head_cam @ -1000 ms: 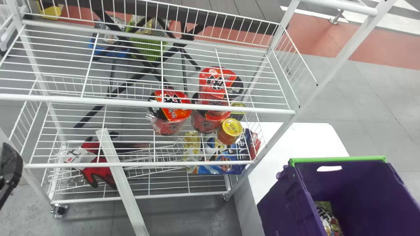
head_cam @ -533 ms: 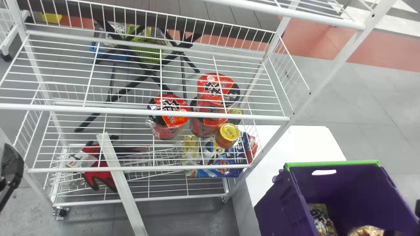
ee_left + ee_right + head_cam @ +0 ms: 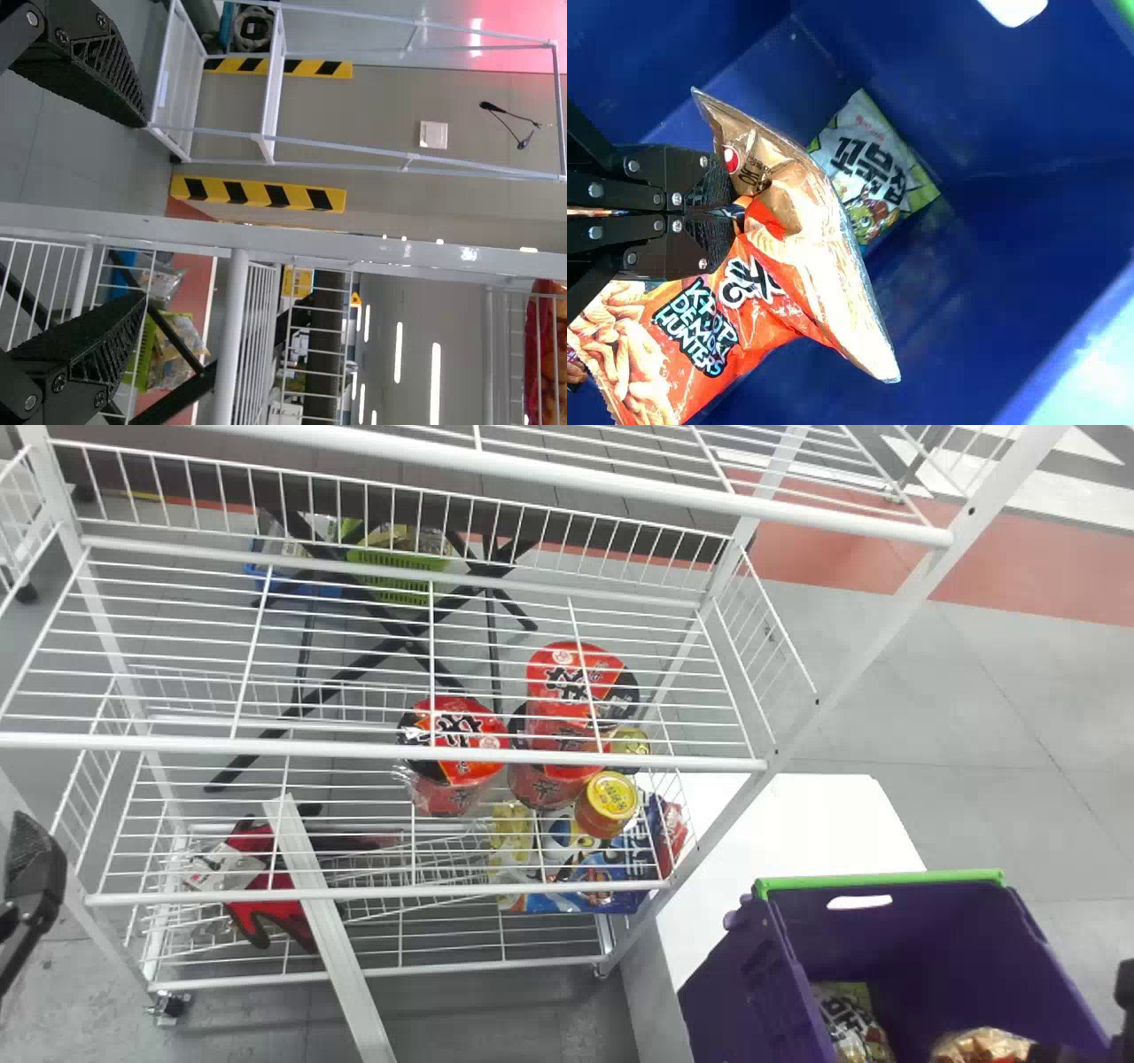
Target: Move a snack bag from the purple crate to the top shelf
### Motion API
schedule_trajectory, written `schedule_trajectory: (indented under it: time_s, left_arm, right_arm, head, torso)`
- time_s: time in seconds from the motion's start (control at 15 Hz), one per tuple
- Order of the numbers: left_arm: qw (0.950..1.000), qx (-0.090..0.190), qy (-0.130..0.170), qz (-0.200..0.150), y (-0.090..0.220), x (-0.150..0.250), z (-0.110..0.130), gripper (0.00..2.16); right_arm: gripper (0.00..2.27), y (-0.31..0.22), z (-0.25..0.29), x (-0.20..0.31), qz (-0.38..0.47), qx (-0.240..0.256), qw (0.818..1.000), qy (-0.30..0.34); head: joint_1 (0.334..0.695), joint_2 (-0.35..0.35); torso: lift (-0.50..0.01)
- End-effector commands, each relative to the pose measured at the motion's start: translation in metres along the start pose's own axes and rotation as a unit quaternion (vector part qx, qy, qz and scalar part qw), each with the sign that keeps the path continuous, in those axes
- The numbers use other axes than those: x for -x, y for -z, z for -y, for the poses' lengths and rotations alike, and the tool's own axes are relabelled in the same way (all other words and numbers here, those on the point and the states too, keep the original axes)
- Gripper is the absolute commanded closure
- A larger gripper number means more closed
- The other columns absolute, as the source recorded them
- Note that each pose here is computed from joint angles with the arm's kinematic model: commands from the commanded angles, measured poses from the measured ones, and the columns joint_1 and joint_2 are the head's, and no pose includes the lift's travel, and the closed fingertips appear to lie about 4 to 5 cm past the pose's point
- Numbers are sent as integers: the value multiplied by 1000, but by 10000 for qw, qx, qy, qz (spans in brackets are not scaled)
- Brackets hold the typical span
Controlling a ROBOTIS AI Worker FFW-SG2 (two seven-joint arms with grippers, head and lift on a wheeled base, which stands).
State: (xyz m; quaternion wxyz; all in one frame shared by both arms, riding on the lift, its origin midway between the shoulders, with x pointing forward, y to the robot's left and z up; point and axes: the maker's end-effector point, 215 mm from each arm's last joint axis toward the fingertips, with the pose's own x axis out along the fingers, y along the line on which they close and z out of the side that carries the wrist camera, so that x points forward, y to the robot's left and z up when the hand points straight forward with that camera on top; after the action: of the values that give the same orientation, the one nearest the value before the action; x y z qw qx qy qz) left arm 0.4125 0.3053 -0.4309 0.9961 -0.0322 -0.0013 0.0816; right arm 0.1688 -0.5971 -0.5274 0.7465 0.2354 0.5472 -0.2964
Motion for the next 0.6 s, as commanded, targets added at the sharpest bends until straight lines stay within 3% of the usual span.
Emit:
schedule_trajectory:
  time_s: [0.0,0.53]
  left_arm:
    - [10000,0,-3,1,0,0,0,137]
    - [10000,-10,22,-21,1,-1,0,137]
  right_arm:
    - [2253,-1,-3,3,38,8,10000,-22]
    - [2253,10,-17,4,58,76,9998,-157]
  head:
    - [695,-350]
    - [695,-350]
  torso:
    - [-364]
    - [-332]
